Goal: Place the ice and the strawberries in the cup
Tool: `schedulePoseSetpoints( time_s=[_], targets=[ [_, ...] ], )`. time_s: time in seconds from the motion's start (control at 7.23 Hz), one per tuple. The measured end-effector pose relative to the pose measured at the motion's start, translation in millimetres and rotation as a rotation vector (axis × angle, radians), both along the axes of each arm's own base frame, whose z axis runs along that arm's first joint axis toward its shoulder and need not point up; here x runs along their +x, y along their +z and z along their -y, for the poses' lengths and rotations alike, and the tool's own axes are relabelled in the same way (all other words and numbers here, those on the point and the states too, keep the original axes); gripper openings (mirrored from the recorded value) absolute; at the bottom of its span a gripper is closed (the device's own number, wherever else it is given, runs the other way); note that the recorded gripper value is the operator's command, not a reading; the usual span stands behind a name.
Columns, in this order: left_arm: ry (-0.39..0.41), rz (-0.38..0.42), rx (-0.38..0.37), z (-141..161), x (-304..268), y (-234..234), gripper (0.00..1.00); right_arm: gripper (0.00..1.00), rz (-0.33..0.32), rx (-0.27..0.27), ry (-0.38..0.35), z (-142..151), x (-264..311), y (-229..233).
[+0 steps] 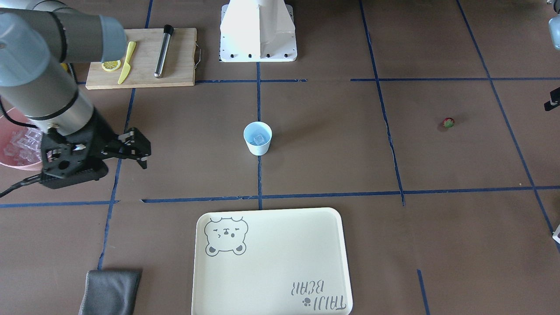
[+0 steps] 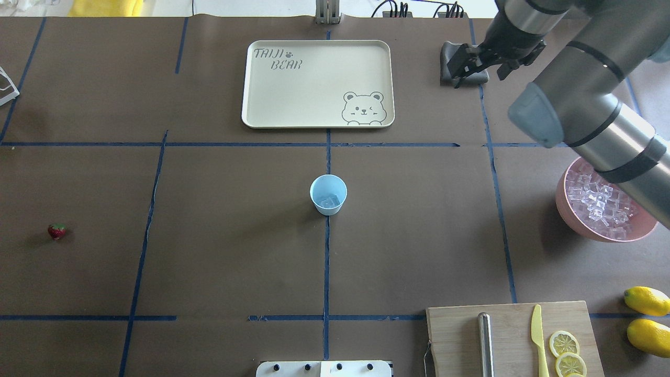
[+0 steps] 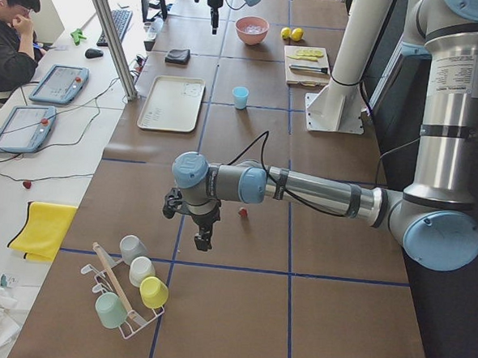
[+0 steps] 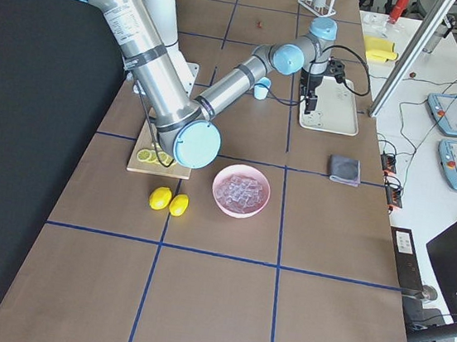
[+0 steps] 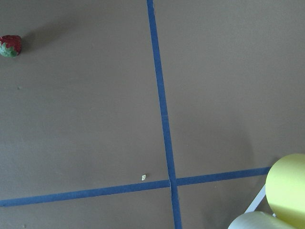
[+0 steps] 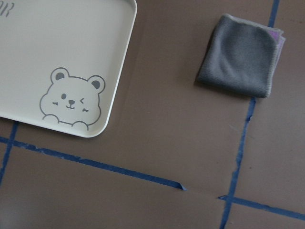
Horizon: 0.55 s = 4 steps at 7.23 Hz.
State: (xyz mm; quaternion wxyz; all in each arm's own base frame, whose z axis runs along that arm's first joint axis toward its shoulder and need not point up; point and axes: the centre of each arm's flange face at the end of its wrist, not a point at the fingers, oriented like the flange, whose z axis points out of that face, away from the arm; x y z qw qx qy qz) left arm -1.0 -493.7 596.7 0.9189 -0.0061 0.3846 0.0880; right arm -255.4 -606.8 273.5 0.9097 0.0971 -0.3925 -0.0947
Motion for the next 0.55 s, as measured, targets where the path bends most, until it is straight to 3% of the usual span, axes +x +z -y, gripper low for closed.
schedulePoseSetpoints(
  time_s=[0.28,0.55],
  targets=[
    [0.001,-0.005,0.033,13,2,-15,1.00,1.00,-0.017,0.079,-0.097,8,112,90],
    [-0.002,-0.008,0.065,28,3,-32,1.00,1.00,-0.057,0.117,-0.149,-17,208,184]
  ],
)
